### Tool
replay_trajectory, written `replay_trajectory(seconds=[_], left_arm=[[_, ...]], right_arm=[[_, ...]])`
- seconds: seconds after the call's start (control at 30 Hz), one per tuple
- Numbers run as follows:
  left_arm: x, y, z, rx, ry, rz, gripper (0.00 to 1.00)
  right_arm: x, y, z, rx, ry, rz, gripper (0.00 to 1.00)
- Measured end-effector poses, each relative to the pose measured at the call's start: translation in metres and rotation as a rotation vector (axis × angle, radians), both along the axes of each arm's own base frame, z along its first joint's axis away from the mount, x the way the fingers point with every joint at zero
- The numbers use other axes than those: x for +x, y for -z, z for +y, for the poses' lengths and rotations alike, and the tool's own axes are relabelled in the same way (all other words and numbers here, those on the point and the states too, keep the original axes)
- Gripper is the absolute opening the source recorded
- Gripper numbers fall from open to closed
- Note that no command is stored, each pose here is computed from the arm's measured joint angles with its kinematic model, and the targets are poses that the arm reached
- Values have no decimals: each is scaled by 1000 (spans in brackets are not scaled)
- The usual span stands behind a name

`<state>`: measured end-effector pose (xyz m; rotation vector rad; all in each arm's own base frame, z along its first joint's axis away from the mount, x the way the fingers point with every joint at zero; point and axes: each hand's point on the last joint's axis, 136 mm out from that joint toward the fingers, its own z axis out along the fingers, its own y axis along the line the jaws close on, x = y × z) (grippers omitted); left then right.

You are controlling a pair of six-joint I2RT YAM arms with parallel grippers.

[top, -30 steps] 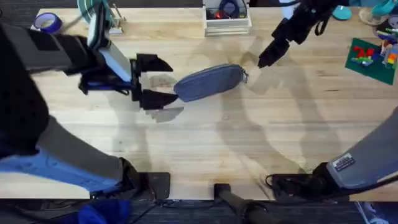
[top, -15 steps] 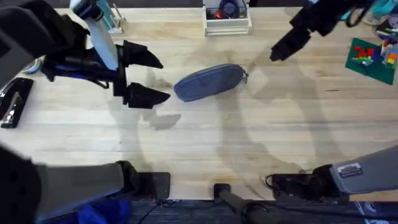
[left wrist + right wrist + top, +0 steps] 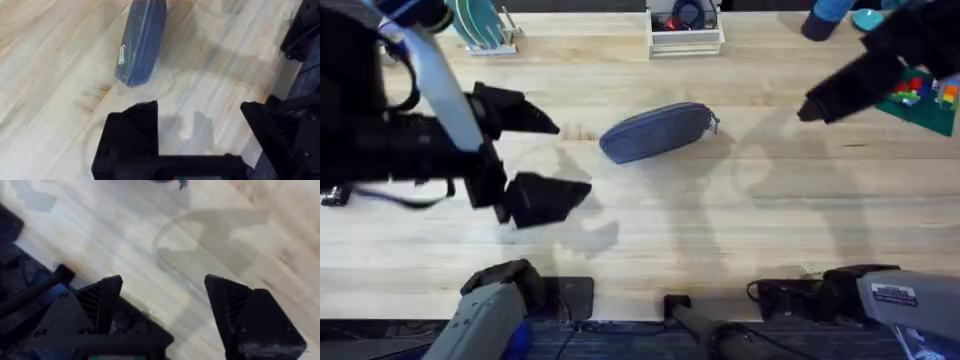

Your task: Unzip the bag, pick up the pens from the table one at a time and place them inside, then zip the bag closed.

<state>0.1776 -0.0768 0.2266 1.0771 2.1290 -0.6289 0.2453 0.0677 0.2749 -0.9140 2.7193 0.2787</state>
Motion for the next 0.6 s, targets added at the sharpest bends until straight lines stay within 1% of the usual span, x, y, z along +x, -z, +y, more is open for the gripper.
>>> replay_trajectory(seconds=[0.03,0.13,0.27,0.33,0.47,0.6], left_arm=[[-5,-2,-1,8,-10,-2,996],[-17,-7,-3,22,-28,-22,996],[-28,-12,-5,40,-38,-58,995],[-31,-13,-6,44,-42,-67,995],[-32,-12,-5,40,-56,-54,995],[-32,-12,-5,37,-64,-45,995]], right_arm=[[-6,-2,-1,0,5,5,996],[-12,-8,-1,4,15,-12,996],[-20,-17,-2,10,22,-51,996],[-24,-22,-3,14,25,-76,996],[-37,-35,-4,23,31,-137,996],[-55,-36,-6,30,42,-167,997]])
